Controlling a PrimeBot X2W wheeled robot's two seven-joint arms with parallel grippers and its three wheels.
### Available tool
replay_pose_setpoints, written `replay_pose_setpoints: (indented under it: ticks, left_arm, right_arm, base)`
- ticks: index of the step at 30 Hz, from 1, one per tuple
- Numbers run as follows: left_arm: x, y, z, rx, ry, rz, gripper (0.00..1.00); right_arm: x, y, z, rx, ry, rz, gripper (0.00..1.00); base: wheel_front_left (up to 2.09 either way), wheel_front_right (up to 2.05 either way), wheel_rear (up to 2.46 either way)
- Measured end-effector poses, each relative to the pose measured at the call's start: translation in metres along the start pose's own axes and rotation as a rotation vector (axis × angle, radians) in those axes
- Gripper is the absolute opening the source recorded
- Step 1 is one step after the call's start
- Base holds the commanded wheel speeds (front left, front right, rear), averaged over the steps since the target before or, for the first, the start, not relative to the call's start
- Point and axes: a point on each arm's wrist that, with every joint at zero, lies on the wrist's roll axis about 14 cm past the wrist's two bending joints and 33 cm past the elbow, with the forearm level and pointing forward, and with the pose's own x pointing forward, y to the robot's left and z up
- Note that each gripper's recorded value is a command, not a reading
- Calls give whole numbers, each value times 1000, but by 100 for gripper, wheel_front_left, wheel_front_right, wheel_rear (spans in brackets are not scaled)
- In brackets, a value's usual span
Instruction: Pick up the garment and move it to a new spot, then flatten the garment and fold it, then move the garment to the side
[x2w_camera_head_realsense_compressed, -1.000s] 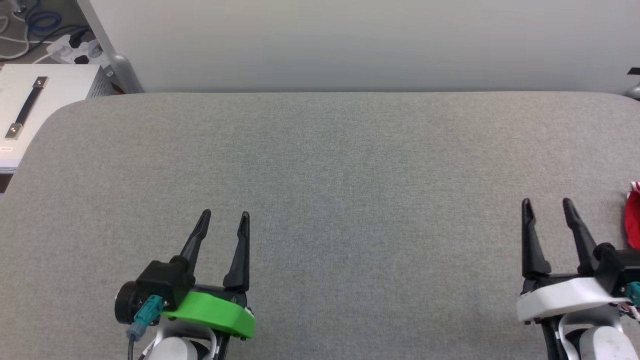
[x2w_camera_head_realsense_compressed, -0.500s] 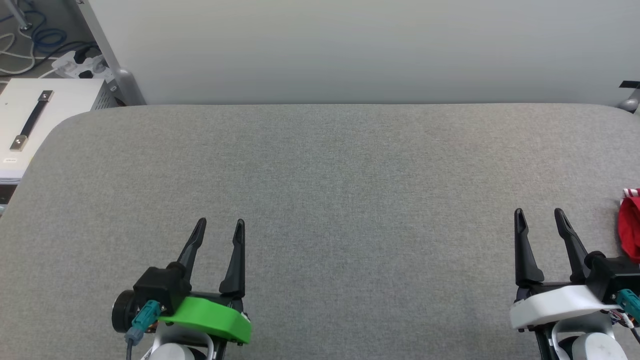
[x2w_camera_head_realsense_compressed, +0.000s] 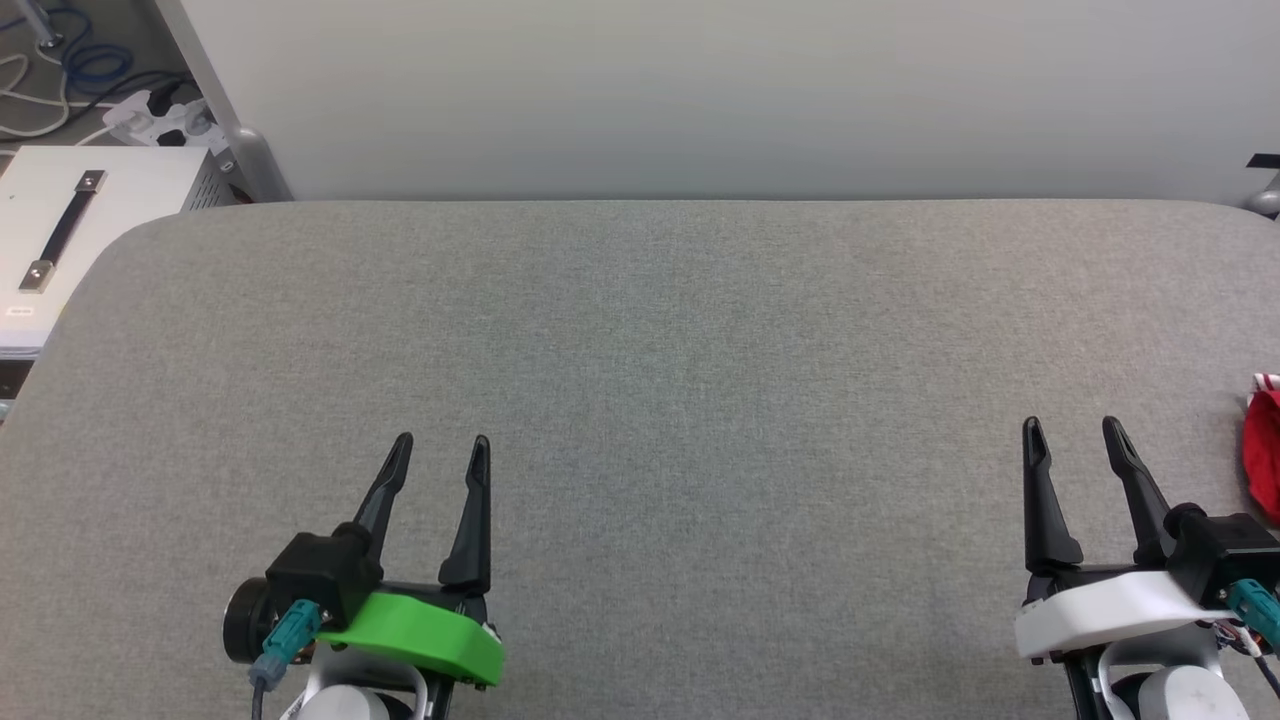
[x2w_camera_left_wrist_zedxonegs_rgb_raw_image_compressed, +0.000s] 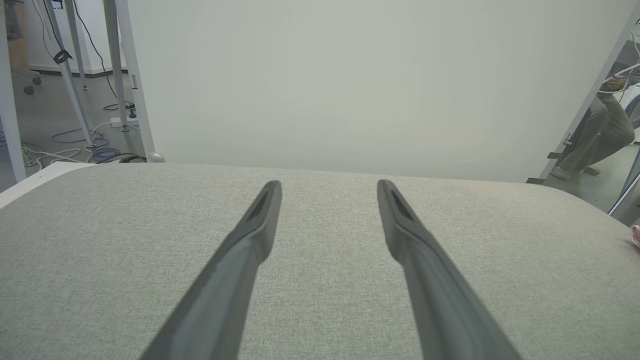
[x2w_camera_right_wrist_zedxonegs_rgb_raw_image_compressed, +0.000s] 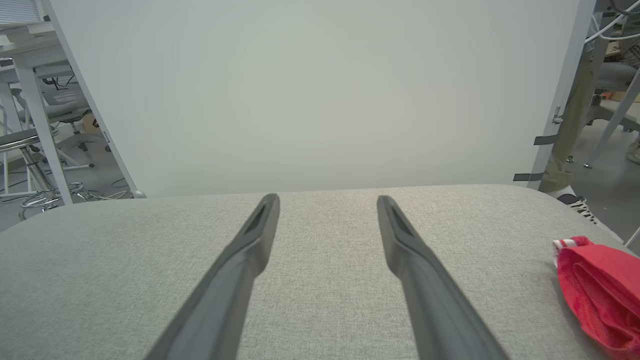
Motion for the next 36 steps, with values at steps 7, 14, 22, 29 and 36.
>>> replay_pose_setpoints:
  ticks: [7,14,22,29,36]
  left_arm:
    - [0,-1,0,0,0,-2,100]
    - [1,-2,-2,-1,6,-8,0]
    - [1,-3,-2,0,11,-8,0]
    - [2,-2,-1,12,20,-3,0]
    - [2,-1,-1,30,29,1,0]
  right_arm:
    - [0,1,-1,3,2,1,100]
    - [0,1,-1,3,2,0,0]
    - [0,0,-2,2,10,0,0]
    - [-1,1,-2,-4,19,2,0]
    - [-1,2,-2,-10,27,5,0]
  base:
    - [0,0,0]
    - [0,0,0]
    - [0,0,0]
    - [0,0,0]
    - [0,0,0]
